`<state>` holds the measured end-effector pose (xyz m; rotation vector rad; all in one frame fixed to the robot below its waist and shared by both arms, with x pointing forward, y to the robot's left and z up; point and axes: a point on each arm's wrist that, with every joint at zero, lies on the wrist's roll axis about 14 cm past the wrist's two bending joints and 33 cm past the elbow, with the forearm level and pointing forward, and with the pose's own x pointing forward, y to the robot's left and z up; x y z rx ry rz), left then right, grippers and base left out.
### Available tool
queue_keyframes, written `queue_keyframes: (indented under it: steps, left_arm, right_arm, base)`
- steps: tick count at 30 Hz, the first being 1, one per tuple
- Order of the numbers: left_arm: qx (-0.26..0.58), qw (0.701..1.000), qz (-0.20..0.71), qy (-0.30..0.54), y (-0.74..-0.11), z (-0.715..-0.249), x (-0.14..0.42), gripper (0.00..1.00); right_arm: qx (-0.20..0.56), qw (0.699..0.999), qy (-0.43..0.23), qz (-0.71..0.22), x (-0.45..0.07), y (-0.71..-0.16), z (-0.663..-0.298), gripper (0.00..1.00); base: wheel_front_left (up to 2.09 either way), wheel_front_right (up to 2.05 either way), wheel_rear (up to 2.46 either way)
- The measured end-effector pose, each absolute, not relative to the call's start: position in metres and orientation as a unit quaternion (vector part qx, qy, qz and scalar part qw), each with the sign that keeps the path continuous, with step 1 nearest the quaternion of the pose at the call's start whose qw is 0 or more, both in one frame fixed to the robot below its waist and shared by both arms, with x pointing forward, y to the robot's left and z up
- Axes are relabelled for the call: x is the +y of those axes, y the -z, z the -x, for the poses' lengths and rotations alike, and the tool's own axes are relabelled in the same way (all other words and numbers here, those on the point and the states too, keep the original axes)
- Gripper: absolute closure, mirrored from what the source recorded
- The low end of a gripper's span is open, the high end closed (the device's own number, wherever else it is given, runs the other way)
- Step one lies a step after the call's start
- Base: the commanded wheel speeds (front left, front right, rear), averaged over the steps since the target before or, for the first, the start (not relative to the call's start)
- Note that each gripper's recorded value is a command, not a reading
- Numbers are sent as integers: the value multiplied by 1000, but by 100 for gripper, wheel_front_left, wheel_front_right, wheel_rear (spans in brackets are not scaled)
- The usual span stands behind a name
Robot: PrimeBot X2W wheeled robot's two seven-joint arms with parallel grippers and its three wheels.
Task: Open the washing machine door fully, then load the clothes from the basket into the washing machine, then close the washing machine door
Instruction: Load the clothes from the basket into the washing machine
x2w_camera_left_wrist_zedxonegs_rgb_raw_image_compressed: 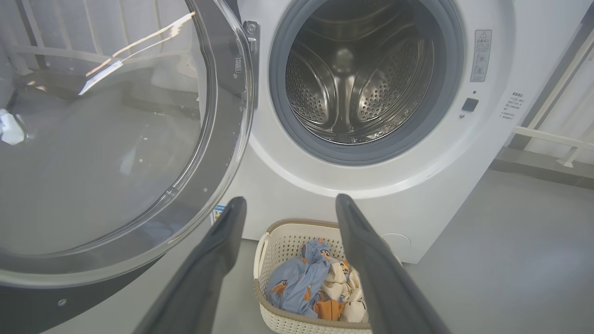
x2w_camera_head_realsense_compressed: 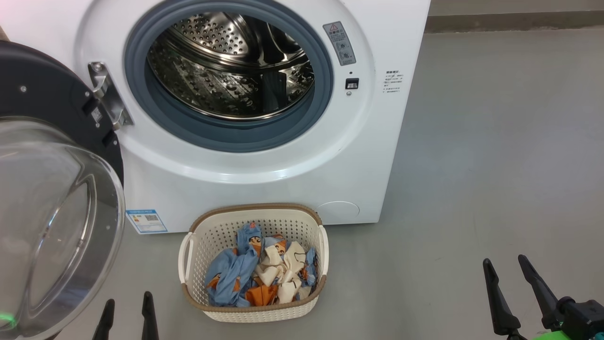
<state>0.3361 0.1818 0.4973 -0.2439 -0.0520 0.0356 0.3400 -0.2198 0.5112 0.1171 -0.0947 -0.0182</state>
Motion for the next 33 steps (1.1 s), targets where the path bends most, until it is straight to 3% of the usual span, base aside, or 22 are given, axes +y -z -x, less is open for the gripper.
queue_keyframes:
  steps: [12,33]
  left_arm:
    - [-17,991,133,-2,-492,-335,175,0]
    - [-4,993,118,-11,-484,-338,178,0]
  right_arm:
    - [-46,997,9,-58,-220,-510,-340,0]
    - [-33,998,9,-59,-219,-502,-343,0]
  base:
    - [21,-21,0]
    - [129,-129,0]
